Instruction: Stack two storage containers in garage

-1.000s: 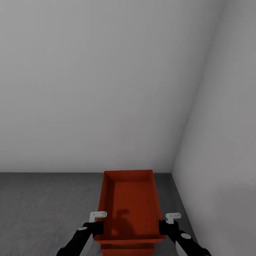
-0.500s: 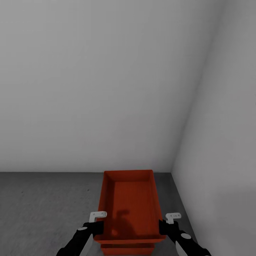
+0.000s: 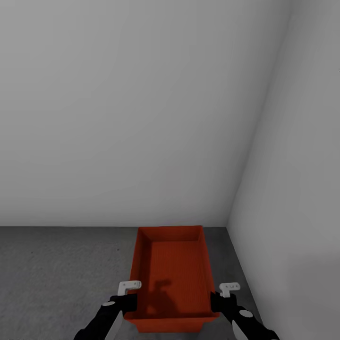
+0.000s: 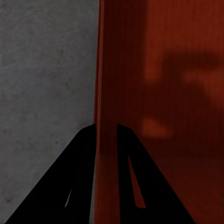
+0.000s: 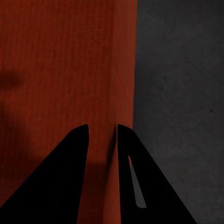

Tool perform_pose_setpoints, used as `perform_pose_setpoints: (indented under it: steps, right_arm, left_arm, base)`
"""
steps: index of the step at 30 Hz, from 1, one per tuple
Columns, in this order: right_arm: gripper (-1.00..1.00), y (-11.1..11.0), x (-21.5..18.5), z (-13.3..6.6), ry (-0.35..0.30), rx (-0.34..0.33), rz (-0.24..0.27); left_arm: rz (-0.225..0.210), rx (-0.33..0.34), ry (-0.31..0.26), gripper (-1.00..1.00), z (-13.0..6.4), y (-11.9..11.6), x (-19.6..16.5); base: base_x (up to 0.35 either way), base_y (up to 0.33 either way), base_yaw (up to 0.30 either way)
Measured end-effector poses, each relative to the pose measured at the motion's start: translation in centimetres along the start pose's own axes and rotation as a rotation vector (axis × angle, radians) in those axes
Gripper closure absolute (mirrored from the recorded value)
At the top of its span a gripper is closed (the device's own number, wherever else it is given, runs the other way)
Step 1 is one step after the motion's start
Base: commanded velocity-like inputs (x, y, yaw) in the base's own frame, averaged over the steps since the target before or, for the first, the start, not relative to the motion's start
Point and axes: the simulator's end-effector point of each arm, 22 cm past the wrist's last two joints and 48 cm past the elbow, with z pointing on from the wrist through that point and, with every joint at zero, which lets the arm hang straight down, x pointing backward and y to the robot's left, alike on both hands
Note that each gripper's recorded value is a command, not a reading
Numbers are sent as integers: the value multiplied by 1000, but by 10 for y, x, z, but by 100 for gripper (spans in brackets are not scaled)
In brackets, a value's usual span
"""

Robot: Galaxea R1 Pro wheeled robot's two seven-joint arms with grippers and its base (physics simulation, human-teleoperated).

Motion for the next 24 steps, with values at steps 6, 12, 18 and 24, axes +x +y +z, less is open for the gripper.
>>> perform_pose_setpoints:
  steps: [6,12,18,24]
  right_arm:
    - [100,1,0,0,0,0,2]
    - [100,1,0,0,0,0,2]
    - [100,0,3,4,0,0,1]
    - [100,-1,9,10,0,0,2]
  left_arm:
    - [1,1,0,100,0,1,0]
    - [2,1,-1,100,0,1,-1]
    - [2,1,0,100,4,1,2]
    - [3,1,-1,100,11,1,7]
  base:
    - [0,0,0]
    - [0,0,0]
    - [0,0,0]
    - [0,0,0]
